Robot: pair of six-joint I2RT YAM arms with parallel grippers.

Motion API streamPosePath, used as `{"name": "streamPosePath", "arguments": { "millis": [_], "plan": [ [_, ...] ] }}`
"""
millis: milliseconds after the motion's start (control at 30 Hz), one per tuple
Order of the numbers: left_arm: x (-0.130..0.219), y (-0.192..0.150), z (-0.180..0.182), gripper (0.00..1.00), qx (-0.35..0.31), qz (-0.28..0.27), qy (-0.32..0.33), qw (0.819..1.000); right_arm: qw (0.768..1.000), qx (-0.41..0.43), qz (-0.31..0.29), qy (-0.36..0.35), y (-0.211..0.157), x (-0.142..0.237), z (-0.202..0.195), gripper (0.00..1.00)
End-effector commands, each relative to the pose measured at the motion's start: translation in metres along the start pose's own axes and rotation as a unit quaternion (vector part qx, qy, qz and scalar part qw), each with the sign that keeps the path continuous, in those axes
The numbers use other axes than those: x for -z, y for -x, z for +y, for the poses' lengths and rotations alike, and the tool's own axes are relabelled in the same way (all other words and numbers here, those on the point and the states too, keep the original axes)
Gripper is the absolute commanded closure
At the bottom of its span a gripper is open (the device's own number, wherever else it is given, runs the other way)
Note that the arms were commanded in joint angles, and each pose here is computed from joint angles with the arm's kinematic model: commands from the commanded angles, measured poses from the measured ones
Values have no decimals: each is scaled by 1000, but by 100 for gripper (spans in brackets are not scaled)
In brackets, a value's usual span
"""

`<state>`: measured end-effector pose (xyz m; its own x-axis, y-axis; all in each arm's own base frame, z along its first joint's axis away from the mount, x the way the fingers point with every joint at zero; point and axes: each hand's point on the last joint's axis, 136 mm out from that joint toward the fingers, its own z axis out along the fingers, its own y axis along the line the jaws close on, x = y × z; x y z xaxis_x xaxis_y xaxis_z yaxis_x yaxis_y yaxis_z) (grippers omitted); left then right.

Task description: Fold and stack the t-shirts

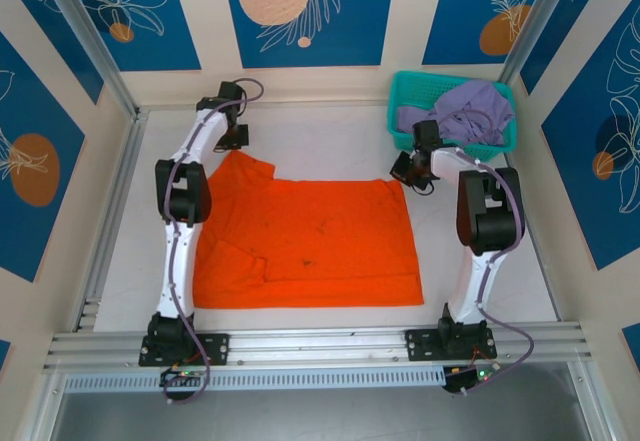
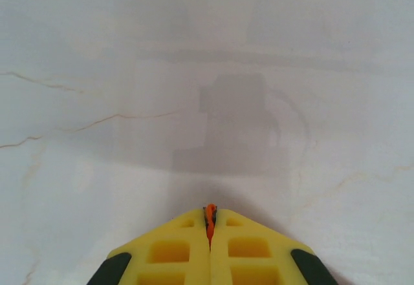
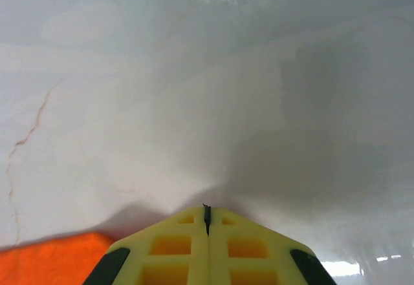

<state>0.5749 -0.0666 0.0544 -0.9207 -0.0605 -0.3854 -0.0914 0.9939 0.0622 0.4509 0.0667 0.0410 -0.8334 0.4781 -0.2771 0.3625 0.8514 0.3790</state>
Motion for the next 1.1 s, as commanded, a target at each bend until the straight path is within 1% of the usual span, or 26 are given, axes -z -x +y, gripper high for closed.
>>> {"name": "streamPosePath", "arguments": {
  "millis": [0,100,267,500,700,833,967,1067],
  "plan": [
    [40,20,-1,100,11,-53,4,999,999,12,-20,37,5,26,14,100],
    [55,21,-2,100,22,-71,-2,997,998,19,-28,48,4,35,19,100],
    [77,8,-2,100,7,-109,-2,994,998,28,-32,55,-2,46,17,100],
    [117,-35,18,100,-15,-141,2,990,997,24,-30,73,-18,64,4,100],
    [137,-91,32,100,-10,-125,-6,992,995,7,-31,90,-35,78,-10,100],
    [145,-129,35,100,7,-100,-19,995,995,6,-32,94,-49,85,-18,100],
    [158,-159,34,100,4,-88,-20,996,995,0,-29,95,-61,88,-24,100],
    [166,-178,41,100,12,-76,-13,997,995,-4,-25,93,-69,90,-28,100]
  ]
}}
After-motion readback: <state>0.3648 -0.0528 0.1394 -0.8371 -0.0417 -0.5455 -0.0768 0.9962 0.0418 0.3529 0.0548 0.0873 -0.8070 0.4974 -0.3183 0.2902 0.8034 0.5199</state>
